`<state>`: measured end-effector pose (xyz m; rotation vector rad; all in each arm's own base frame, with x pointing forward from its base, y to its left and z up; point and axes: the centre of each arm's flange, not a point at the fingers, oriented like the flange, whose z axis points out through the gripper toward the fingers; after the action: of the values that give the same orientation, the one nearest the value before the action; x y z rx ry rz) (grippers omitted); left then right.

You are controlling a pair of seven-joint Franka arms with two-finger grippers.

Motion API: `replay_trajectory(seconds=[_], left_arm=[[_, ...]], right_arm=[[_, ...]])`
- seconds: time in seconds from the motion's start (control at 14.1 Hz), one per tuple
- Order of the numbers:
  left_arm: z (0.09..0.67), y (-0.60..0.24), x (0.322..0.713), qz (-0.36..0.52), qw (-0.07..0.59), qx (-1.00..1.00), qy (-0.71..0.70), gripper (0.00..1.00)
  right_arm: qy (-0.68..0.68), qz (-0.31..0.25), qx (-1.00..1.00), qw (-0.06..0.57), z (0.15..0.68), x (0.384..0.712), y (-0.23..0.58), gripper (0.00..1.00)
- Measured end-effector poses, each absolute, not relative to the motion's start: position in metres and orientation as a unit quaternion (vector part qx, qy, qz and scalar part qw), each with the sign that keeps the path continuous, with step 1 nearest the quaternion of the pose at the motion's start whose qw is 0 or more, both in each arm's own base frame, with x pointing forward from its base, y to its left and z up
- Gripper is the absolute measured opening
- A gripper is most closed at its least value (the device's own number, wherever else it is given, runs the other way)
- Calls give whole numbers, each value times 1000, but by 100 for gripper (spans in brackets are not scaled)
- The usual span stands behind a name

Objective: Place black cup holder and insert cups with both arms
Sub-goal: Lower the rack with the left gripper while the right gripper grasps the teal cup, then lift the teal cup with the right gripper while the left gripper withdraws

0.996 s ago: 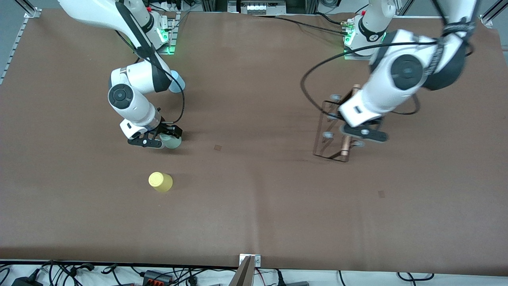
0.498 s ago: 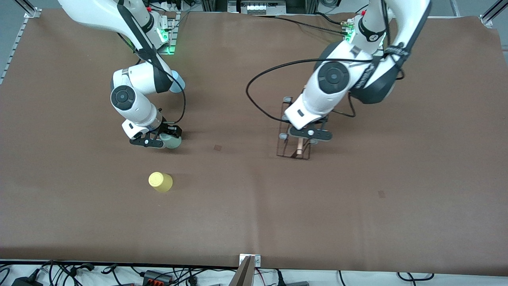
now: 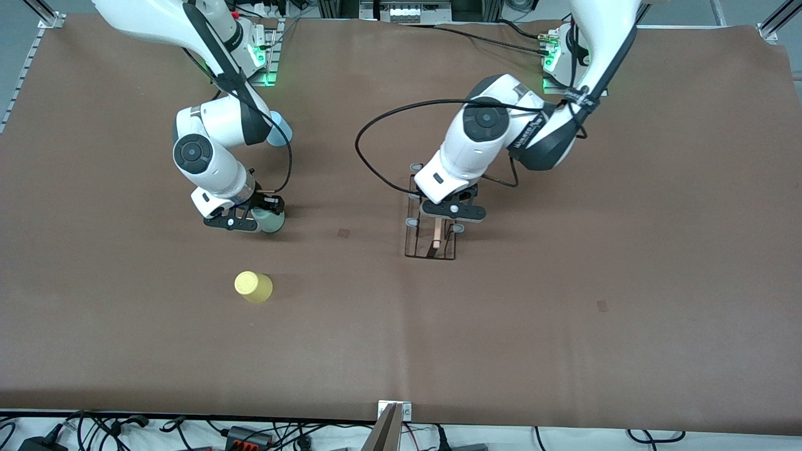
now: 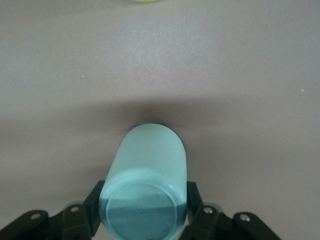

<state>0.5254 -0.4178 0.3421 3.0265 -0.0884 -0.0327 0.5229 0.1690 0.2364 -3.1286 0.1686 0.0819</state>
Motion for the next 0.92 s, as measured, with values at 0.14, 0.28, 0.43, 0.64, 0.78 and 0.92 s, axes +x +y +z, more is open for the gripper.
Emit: replay_trajectory(seconds=[0.14,0.28,0.43,0.64,0.78,0.92], left_arm=[[337,-434,517,12,42,999,-25,16],[337,-445,510,29,34,999,-31,16],[336,-449,508,38,28,998,-37,20],[337,-448,510,44,27,998,-38,35],[352,-446,516,50,26,998,-35,51],[381,-436,523,47,5,998,-35,70]], right_arm=[[52,30,-998,0,268,526,170,67],[52,45,-998,-9,309,527,170,67],[52,59,-997,-17,349,526,169,67],[52,59,-997,-19,394,529,170,67],[52,52,-997,-16,403,531,170,67],[52,53,-997,-17,402,531,170,67]])
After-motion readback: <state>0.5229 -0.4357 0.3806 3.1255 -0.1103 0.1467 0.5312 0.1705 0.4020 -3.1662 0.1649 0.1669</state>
